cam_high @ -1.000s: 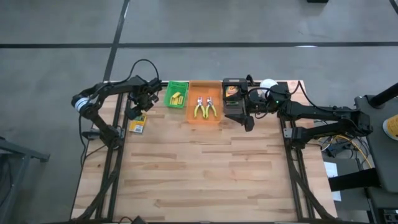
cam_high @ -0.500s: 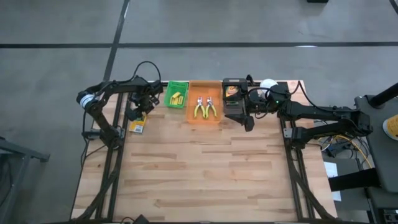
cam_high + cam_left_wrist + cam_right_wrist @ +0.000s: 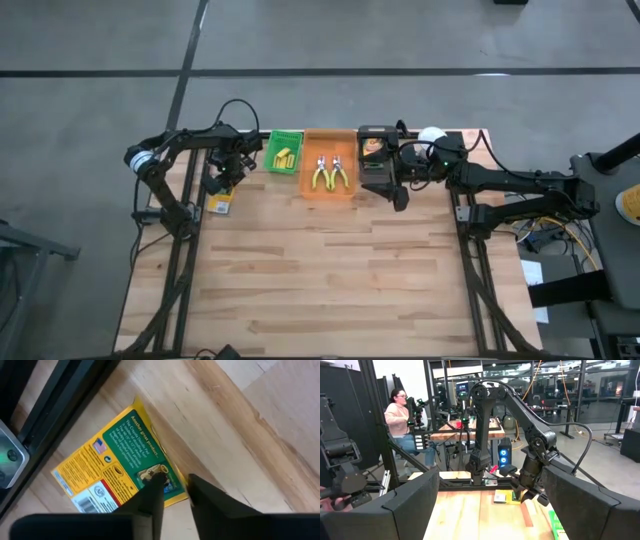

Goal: Pick & Place School Supplies
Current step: Put the yellow crayon box into the black bin

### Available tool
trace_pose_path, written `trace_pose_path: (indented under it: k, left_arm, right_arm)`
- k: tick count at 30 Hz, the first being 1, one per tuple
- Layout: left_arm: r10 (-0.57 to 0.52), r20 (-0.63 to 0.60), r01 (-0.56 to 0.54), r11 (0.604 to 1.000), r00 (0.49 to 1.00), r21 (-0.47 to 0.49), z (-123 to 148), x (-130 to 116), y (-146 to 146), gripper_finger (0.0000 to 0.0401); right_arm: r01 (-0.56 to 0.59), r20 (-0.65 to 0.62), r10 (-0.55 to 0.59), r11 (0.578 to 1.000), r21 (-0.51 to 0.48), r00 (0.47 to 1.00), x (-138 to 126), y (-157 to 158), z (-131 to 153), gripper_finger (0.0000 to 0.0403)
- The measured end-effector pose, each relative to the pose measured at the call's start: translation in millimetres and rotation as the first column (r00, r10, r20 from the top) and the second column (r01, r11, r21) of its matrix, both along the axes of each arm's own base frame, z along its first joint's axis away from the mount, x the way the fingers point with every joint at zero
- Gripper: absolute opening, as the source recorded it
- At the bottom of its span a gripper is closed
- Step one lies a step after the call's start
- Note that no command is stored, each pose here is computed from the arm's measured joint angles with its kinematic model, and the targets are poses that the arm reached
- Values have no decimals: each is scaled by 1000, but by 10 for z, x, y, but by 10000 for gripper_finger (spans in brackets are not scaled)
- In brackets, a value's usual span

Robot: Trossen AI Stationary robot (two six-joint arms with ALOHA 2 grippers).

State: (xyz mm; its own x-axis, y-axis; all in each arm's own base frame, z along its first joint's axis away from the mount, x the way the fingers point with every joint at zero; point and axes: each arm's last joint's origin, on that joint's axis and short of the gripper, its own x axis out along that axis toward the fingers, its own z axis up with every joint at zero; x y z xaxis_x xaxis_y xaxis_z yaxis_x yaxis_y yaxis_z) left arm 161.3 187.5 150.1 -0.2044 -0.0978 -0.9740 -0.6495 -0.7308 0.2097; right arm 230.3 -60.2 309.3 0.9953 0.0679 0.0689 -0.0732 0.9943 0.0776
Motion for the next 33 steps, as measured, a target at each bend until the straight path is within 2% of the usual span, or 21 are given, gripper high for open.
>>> trace_pose_path:
  k: [13,22,33]
  left_arm:
    - [2,0,-2,1000,1000,0,2,1,-1,7]
    - [-25,16,25,1000,1000,-9,20,5,1,4]
    - [-105,86,99,992,991,73,268,104,112,4]
  right_arm:
    - [0,0,0,1000,0,1000,0,0,0,350]
    - [0,0,0,1000,0,1000,0,0,0,350]
    - [0,0,0,1000,0,1000,0,0,0,350]
